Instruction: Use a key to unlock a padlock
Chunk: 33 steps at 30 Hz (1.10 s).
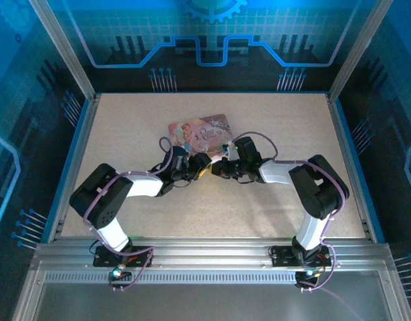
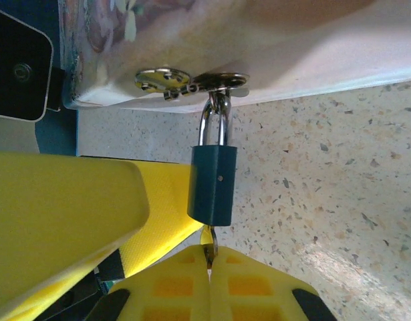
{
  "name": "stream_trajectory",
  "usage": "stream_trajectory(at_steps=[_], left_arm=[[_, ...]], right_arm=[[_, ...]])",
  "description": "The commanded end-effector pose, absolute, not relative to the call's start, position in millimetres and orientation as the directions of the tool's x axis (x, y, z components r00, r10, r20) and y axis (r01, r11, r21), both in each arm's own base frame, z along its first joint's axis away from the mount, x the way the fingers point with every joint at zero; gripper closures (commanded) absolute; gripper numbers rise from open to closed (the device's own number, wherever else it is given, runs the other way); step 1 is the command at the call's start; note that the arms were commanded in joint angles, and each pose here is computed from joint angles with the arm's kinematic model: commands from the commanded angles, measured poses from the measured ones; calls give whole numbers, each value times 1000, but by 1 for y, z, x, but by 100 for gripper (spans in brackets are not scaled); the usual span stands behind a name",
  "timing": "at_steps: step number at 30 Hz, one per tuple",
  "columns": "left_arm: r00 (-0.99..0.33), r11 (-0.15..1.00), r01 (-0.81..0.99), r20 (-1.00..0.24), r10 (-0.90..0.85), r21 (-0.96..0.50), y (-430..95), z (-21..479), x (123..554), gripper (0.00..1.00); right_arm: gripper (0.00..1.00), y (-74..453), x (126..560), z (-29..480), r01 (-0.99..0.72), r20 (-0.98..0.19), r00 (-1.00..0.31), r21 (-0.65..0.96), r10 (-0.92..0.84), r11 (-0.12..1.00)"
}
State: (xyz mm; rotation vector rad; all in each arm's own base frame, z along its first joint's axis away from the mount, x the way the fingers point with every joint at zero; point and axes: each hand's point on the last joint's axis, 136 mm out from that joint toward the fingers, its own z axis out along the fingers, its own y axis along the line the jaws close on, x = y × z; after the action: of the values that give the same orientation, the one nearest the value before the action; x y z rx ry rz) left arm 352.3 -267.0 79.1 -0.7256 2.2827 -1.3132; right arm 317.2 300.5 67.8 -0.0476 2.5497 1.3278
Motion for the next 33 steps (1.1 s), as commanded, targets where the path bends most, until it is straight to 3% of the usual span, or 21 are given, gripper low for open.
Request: stream_trajectory(at_steps=[1,5,16,20,26,33], left_arm=[[-780,450,-328,-30,-625,-831,-268,53,343,49],[-778,438,-326,-25,-628,-838,-271,54,345,55],[-769,425,-320,-30,-639,-847,-272,56,347,87],[-767,423,-318,-32,-641,-848,-272,58,348,90],[-765,422,-311,-39,-643,-852,-272,60,349,92],[-763,421,-303,-47,-645,-855,-272,64,350,92]], right_arm=[[100,316,321,81,-188,-268,-960,828,78,528],[100,316,321,80,-180,-262,-961,831,85,527],[97,314,320,76,-160,-249,-963,836,103,525],[93,310,319,75,-157,-250,-962,833,108,531],[78,295,314,71,-158,-269,-956,810,118,565],[66,270,306,79,-234,-370,-926,725,79,648]])
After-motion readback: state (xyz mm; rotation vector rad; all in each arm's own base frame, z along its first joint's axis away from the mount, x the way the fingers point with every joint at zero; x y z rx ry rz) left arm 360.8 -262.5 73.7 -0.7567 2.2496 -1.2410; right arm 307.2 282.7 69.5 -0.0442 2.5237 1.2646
